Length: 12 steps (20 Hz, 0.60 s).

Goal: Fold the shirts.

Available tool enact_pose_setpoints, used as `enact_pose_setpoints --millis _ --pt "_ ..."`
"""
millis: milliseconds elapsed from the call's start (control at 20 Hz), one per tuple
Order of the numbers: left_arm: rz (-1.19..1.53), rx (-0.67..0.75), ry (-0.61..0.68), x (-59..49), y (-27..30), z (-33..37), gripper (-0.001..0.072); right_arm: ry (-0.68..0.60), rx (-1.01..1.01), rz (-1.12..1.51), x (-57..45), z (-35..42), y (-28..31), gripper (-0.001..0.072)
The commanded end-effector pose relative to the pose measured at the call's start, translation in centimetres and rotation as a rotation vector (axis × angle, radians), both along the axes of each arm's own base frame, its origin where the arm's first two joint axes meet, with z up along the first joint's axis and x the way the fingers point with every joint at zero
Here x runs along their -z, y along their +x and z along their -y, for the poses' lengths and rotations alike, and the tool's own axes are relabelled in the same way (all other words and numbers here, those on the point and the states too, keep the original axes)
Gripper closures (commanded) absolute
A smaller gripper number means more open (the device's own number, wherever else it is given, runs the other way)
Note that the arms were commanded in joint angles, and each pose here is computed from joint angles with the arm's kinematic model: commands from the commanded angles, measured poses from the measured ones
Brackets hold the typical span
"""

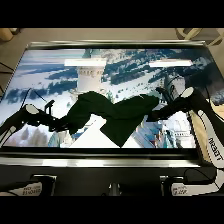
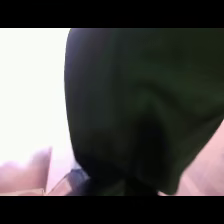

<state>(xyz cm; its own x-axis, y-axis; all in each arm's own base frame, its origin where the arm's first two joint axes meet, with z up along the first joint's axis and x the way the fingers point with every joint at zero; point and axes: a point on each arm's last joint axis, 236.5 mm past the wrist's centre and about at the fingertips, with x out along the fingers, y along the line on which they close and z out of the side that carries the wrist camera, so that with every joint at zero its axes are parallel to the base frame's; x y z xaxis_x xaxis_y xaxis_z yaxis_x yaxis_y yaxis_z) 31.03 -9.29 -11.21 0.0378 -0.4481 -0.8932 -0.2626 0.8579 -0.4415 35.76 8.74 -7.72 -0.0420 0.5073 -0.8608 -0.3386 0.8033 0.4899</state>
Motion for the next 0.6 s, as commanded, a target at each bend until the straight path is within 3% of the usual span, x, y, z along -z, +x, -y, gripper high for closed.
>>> enact_pose_setpoints --millis 0,200,250,350,550 --pt "0.037 -0.034 0.014 0.2 1.3 -0.1 0.0664 0.048 0.053 -0.005 1.6 -2.9 1.2 0.0115" --pt "0.102 0.001 0.015 -1.5 2.4 -0.1 0.0685 0.051 0.081 -0.008 3.7 -5.5 2.0 0.0198" --pt "0.127 0.012 0.017 -2.1 2.8 -0.1 0.0685 0.044 0.091 -0.001 3.9 -5.8 2.3 0.0311" --pt "0.194 0.048 0.024 -3.7 3.7 -0.2 0.0685 0.035 0.094 0.03 3.6 -5.6 2.9 0.0691" --pt "0.604 0.122 0.104 -16.3 9.3 -1.3 0.0686 0.02 -0.028 0.284 -6.4 -2.7 6.0 0.0694"
